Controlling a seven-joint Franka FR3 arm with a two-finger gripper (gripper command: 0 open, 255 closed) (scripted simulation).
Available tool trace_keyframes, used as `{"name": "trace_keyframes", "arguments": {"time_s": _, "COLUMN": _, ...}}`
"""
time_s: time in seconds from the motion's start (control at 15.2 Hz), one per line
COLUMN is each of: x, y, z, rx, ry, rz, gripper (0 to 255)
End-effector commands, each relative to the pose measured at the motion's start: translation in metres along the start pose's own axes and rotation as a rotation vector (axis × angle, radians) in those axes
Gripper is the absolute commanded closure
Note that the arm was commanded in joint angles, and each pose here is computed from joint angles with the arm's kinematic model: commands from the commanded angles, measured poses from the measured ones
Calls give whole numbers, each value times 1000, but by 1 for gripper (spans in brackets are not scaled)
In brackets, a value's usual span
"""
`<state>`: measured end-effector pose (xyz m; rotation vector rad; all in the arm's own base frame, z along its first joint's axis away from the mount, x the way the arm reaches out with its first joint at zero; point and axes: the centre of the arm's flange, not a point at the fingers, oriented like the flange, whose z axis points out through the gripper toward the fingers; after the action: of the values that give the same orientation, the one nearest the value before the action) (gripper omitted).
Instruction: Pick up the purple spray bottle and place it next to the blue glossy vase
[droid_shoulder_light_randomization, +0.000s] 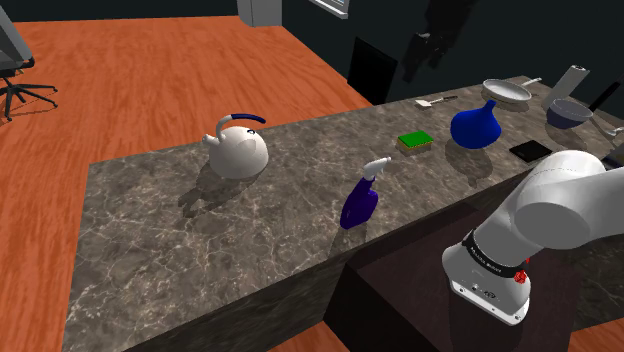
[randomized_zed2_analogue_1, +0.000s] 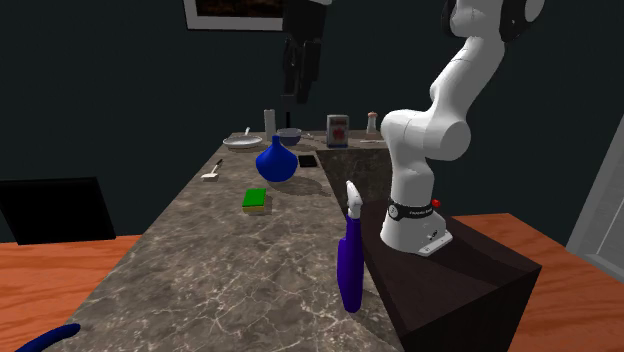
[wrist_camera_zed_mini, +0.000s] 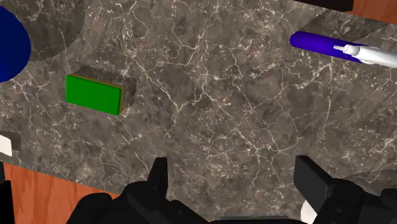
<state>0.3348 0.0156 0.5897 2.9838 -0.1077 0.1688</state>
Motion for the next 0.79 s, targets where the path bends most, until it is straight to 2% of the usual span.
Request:
{"name": "trace_keyframes", "arguments": {"time_s": 0.0, "x": 0, "y": 0, "z": 0, "rx": 0, "ry": 0, "rz": 0, "gripper": 0}}
{"name": "trace_keyframes", "arguments": {"time_s": 0.33, "x": 0, "y": -63, "z": 23, "rx": -9, "ry": 15, "rz": -242, "gripper": 0}}
{"name": "trace_keyframes", "arguments": {"time_s": 0.73, "x": -20, "y": -135, "z": 51, "rx": -20, "ry": 32, "rz": -532, "gripper": 0}}
